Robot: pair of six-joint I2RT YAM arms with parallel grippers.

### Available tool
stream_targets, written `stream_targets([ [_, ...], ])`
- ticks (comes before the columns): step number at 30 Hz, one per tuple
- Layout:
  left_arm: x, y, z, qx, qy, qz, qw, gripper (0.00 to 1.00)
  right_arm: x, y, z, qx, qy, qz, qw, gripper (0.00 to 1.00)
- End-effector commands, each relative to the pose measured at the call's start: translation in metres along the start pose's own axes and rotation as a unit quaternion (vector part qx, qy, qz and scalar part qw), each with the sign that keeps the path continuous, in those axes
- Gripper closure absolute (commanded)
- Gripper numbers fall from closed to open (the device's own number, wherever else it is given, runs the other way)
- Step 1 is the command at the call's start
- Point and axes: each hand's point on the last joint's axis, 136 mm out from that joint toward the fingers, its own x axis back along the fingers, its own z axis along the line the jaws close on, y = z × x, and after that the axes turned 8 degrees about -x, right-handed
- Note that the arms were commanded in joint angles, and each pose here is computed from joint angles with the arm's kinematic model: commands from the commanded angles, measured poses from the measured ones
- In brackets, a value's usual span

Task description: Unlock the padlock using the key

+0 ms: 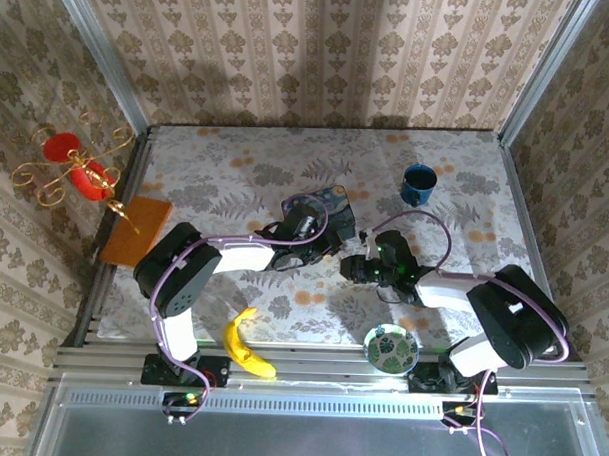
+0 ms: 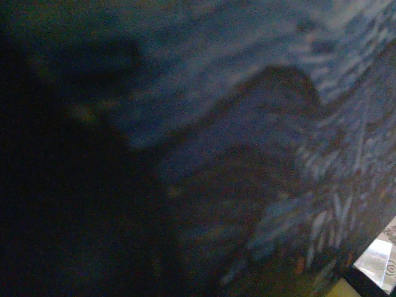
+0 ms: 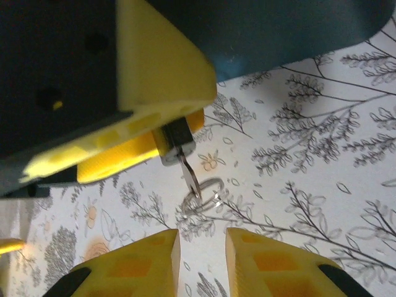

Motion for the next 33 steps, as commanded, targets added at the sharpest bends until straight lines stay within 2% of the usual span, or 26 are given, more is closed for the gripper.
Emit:
stream_targets([
  [1, 0.01, -0.003, -0.011, 0.013, -0.023, 0.012, 1.0, 1.0, -0.001, 0.019, 0.018, -0.008, 0.041, -0.023, 0.999, 0.74],
  [18, 0.009, -0.003, -0.014, 0.01, -0.028, 0.012, 0.999, 1.0, -0.011, 0.034, 0.017, -0.036, 0.07, -0.033, 0.996, 0.77],
  [26, 0.01, -0.003, -0.016, 0.009, -0.031, 0.009, 0.999, 1.0, -0.015, 0.035, 0.013, -0.065, 0.085, -0.038, 0.994, 0.87],
  [28, 0.01, -0.003, -0.016, 0.009, -0.031, 0.01, 0.999, 1.0, -0.017, 0.035, 0.013, -0.074, 0.089, -0.037, 0.993, 0.92],
  [30, 0.01, -0.002, -0.016, 0.008, -0.032, 0.008, 0.999, 1.0, -0.017, 0.036, 0.011, -0.091, 0.093, -0.041, 0.991, 1.0],
  [33, 0.01, -0.002, -0.017, 0.007, -0.036, 0.005, 0.999, 1.0, -0.015, 0.041, 0.016, -0.119, 0.119, -0.05, 0.985, 1.0],
])
